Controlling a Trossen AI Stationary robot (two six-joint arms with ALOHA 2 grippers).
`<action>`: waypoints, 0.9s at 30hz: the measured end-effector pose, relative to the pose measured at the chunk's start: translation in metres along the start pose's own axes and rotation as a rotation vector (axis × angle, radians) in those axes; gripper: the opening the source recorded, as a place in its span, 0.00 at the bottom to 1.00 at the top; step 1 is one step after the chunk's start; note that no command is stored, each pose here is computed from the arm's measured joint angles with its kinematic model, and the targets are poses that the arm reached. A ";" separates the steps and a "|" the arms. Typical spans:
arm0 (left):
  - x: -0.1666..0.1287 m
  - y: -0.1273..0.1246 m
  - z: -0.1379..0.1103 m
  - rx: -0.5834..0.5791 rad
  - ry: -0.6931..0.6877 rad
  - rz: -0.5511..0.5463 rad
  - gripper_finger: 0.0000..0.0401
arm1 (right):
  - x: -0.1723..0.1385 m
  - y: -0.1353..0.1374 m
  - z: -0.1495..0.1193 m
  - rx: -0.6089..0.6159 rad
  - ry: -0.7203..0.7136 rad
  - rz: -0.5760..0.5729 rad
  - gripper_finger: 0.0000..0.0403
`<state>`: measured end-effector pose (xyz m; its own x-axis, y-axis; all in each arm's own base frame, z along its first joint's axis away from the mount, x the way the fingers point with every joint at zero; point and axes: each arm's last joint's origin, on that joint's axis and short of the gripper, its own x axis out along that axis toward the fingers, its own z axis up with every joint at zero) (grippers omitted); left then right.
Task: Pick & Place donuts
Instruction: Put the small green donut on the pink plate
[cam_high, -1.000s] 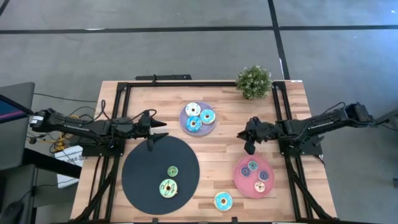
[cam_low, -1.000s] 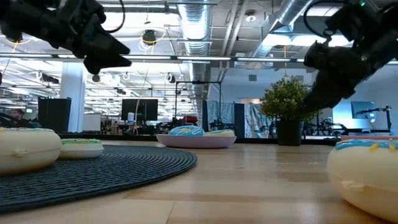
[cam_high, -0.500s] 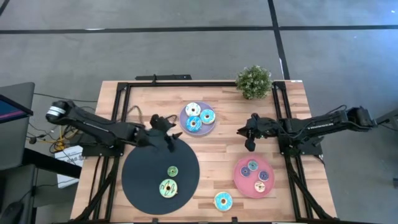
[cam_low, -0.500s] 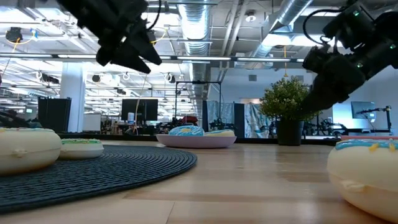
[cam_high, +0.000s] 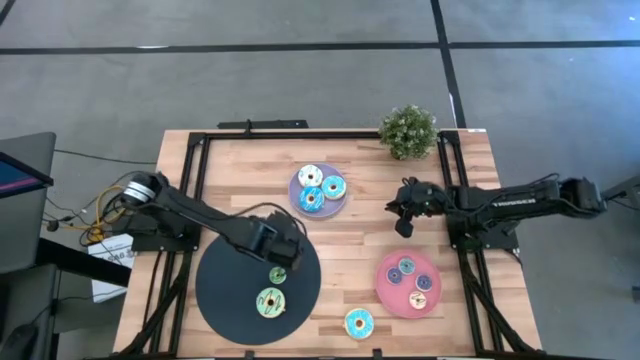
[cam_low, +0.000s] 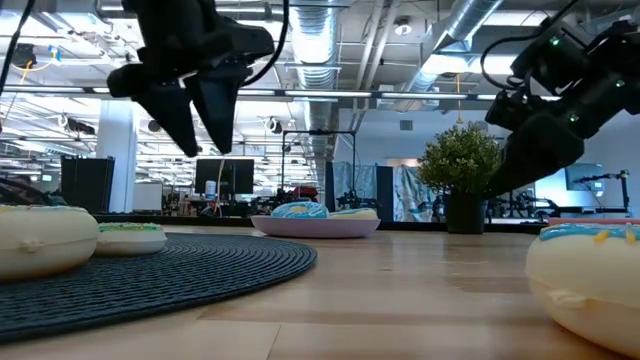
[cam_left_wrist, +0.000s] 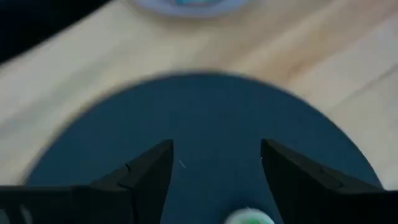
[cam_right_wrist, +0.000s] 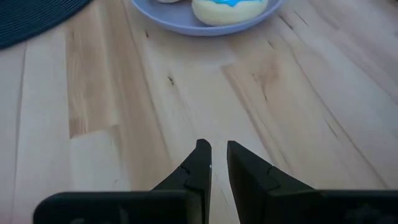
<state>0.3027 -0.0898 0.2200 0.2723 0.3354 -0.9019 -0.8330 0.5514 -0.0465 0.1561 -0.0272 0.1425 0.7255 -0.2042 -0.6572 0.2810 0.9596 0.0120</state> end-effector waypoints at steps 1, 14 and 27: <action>0.000 -0.004 -0.002 -0.010 0.028 0.000 0.59 | 0.000 -0.001 0.000 -0.002 0.002 0.002 0.10; -0.004 -0.024 -0.020 -0.180 0.117 -0.028 0.59 | 0.001 -0.018 -0.002 0.043 0.028 -0.023 0.10; -0.004 -0.023 -0.019 -0.154 0.032 -0.015 0.71 | 0.001 -0.019 -0.002 0.049 0.032 0.013 0.10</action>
<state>0.3115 -0.1183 0.2170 0.2713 0.3020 -0.9139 -0.8938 0.4314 -0.1228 0.1501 -0.0448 0.1403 0.7089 -0.1850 -0.6806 0.3030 0.9513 0.0571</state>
